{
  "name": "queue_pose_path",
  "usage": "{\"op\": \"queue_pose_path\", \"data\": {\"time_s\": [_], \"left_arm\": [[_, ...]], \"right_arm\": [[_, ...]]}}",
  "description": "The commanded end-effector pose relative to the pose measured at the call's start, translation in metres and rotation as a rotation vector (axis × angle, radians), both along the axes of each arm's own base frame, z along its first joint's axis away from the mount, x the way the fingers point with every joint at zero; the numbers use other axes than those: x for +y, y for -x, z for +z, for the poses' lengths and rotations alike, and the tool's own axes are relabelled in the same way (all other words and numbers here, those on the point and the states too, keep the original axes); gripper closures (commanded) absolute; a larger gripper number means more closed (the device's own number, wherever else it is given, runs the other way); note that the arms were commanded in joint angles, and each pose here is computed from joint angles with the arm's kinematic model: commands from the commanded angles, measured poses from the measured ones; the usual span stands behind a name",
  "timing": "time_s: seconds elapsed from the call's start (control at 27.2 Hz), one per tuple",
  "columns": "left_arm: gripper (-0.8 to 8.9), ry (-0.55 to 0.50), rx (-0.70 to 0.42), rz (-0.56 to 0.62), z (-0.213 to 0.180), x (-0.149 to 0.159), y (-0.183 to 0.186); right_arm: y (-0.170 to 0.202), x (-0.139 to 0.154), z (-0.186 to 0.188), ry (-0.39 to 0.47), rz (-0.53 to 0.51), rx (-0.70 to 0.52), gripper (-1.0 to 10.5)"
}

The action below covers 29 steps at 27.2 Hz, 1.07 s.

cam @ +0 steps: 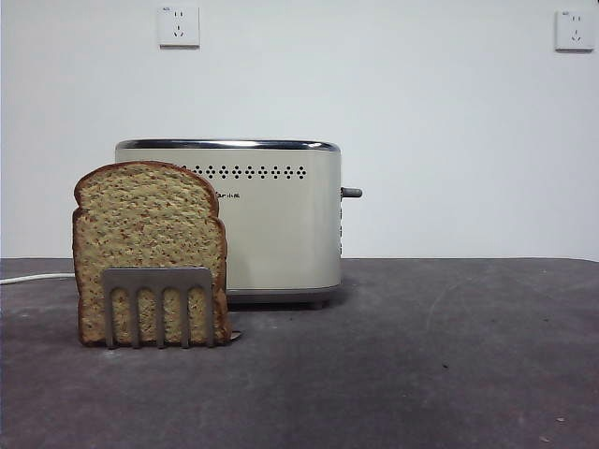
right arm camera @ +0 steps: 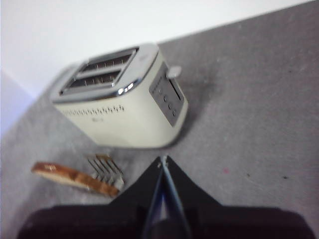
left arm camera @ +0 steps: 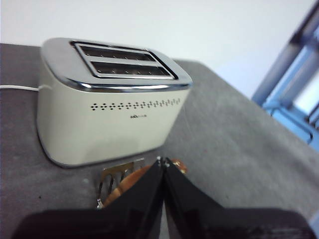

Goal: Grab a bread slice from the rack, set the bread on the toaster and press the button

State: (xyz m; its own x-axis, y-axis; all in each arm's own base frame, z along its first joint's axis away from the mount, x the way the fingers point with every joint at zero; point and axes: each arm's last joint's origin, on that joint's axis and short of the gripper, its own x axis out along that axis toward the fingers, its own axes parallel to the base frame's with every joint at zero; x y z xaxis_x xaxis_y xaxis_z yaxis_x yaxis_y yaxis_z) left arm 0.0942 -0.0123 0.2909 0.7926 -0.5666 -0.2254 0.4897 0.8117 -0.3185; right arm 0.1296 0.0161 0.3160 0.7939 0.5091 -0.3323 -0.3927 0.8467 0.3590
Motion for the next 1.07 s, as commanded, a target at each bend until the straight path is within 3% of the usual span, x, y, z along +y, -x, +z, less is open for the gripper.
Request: {"op": "queue_pose_path", "data": {"time_s": [0.04,0.4,0.74,0.77,0.85,0.88,1.07], "left_arm": [[8.21,-0.114,-0.040,-0.068,0.016,-0.001,-0.002],[8.21,-0.269,0.038,-0.194,0.058,-0.004,-0.006],[7.99,-0.301,0.067,-0.247,0.060,-0.007,-0.004],[6.71,-0.301,0.063,-0.247,0.061,-0.007,-0.004],[2.62,-0.303,0.053,-0.255,0.061,-0.008,-0.004],[1.93,-0.304,0.043,-0.266,0.062,-0.010,-0.005],[1.93,-0.374,0.028,-0.329,0.069,-0.019,-0.017]], "right_arm": [[-0.002,0.001,0.019,0.120,0.067,-0.018,9.6],[-0.007,0.009,0.065,0.254,0.210,0.092,9.6],[-0.007,0.011,0.069,0.257,0.233,0.102,9.6],[-0.007,0.011,0.069,0.257,0.233,0.103,9.6],[-0.007,0.011,0.069,0.257,0.233,0.103,9.6],[-0.007,0.011,0.069,0.257,0.233,0.103,9.6],[-0.008,0.012,0.069,0.258,0.233,0.103,9.6]]}}
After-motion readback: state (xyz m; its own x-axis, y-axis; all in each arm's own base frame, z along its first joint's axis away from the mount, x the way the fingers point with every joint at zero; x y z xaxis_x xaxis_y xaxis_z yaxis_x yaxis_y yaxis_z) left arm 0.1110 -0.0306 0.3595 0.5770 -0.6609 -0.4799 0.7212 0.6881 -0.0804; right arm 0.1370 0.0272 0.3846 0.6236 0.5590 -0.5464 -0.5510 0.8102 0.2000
